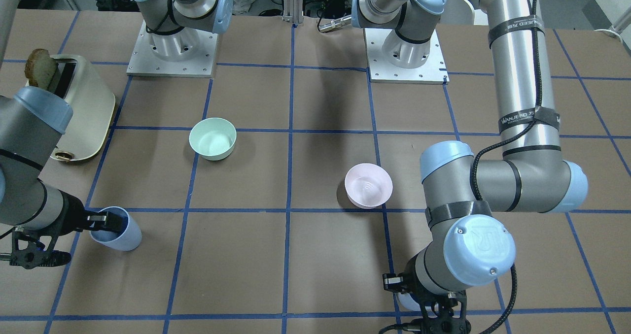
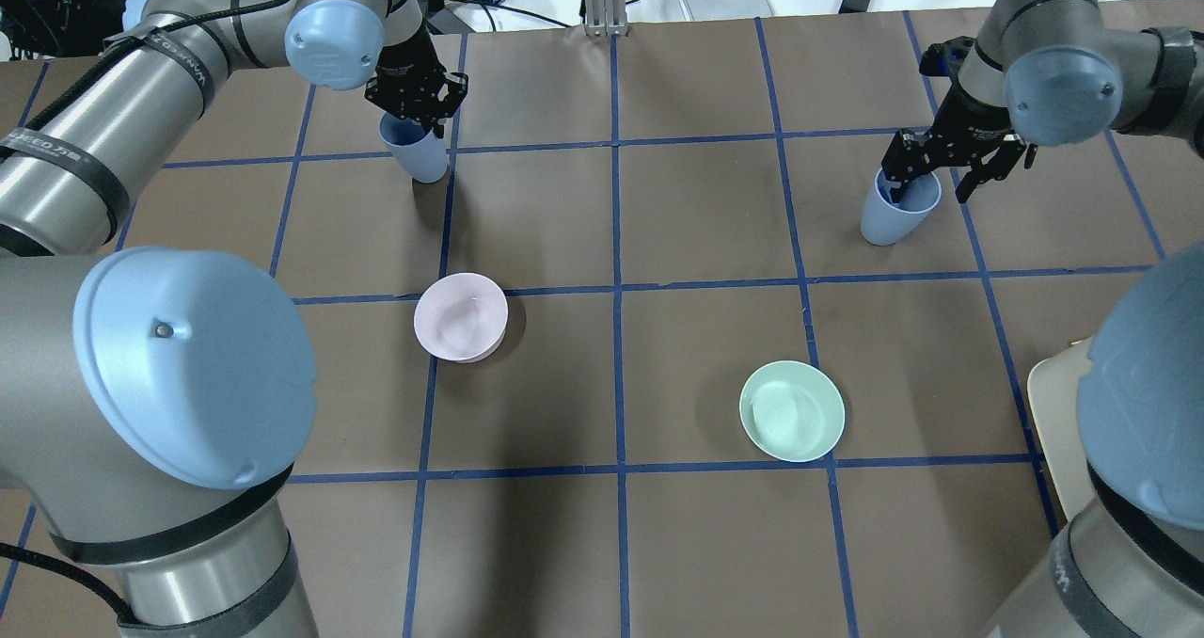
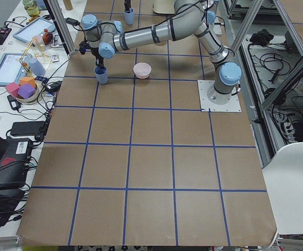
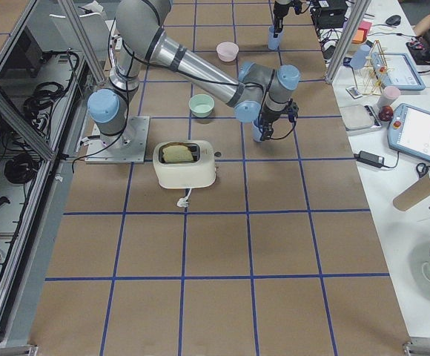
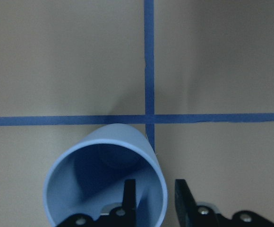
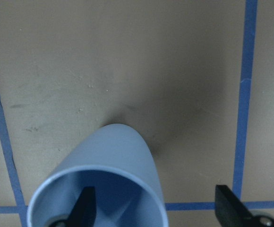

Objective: Stack blue cups with both arms

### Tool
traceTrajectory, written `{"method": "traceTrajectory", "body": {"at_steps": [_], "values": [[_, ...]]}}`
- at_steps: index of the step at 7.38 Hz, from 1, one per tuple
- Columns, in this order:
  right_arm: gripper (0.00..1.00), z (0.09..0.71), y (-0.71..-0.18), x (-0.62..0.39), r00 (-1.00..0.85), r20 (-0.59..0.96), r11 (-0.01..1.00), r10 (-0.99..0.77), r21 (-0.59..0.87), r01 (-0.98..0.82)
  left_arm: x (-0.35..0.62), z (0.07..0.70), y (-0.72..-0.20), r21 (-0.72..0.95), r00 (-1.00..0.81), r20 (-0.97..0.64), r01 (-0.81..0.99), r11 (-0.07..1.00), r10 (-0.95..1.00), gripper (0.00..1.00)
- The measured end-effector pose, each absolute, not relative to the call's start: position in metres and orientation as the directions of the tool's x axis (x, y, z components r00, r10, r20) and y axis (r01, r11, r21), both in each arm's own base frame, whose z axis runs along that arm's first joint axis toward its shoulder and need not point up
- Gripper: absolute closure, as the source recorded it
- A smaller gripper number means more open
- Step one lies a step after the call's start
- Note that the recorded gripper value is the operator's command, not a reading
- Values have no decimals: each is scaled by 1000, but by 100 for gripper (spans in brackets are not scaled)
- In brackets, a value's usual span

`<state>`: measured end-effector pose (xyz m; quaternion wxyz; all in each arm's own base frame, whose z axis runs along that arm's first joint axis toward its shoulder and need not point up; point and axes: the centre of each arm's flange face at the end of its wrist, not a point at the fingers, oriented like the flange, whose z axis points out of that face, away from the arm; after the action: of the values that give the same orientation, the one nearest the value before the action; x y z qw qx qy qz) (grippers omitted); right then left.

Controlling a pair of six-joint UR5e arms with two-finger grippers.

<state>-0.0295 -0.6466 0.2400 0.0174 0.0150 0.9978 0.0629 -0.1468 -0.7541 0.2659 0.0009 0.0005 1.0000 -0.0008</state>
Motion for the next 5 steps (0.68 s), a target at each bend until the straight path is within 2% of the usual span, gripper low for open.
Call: {"method": "traceTrajectory", "body": {"at_steps": [1, 5], "values": [[100, 236, -645, -29, -999, -37, 991, 33, 133, 27, -167, 274, -749, -11, -1000, 1, 6, 1000, 6, 100], [100, 249, -646, -29, -999, -36, 994, 9, 110, 5, -351, 304, -684, -49, -998, 26, -63, 997, -62, 100]]}}
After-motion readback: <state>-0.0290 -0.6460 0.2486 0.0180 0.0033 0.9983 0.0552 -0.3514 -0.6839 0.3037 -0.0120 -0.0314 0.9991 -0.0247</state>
